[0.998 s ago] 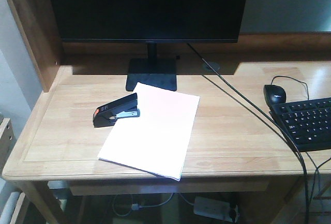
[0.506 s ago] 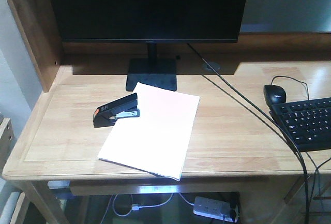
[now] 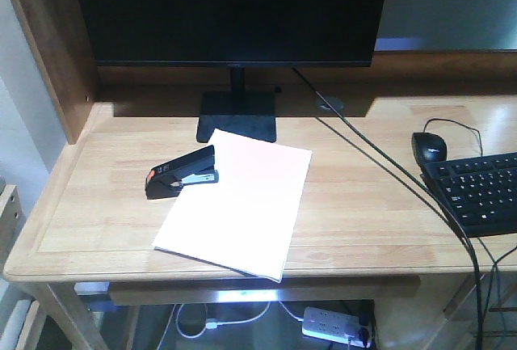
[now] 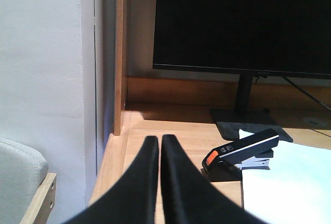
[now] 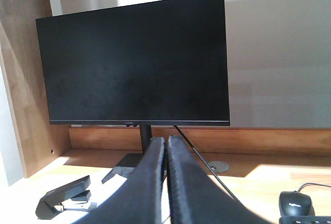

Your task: Grab stapler and paper to desk for stapling

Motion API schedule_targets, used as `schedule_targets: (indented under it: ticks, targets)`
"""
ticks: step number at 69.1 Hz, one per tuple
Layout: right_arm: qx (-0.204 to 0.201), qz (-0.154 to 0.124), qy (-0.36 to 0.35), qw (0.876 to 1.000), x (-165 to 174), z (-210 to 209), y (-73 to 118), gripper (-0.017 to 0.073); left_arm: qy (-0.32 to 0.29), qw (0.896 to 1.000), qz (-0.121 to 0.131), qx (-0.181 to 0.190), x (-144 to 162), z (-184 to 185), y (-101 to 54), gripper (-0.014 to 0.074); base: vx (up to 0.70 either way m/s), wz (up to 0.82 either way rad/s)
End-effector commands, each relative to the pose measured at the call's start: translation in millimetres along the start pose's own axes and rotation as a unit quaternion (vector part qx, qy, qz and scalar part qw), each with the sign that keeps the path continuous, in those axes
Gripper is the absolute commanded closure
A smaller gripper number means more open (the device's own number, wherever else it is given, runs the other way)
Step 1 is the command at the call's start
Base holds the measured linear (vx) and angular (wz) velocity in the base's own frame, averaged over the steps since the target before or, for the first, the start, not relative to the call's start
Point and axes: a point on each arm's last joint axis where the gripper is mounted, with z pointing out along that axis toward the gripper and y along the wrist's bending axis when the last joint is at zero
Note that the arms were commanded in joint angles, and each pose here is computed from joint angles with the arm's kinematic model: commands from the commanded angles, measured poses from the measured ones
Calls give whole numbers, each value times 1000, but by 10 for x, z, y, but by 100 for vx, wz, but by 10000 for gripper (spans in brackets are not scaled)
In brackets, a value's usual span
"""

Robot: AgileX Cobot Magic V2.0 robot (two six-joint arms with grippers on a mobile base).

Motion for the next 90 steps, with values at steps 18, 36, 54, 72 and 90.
schedule_targets:
  ticks: [18,36,54,72,90]
  targets:
    - [9,-35,-12,999,-89,8,-8,569,-41,999,-9,3,-46,-10,-2,600,0,0]
    - [75,-65,-7,995,-85,-3,-99,569,-41,999,-9,3,-46,-10,-2,600,0,0]
    - [144,-116,40,982,-18,-29,-180,569,-41,999,-9,3,-46,-10,-2,600,0,0]
    - [140,-125,63,980,24,-28,-162,569,-41,999,-9,3,-46,-10,-2,600,0,0]
    - [131,-139,49,980,-2,-18,-136,569,-41,999,-9,3,-46,-10,-2,600,0,0]
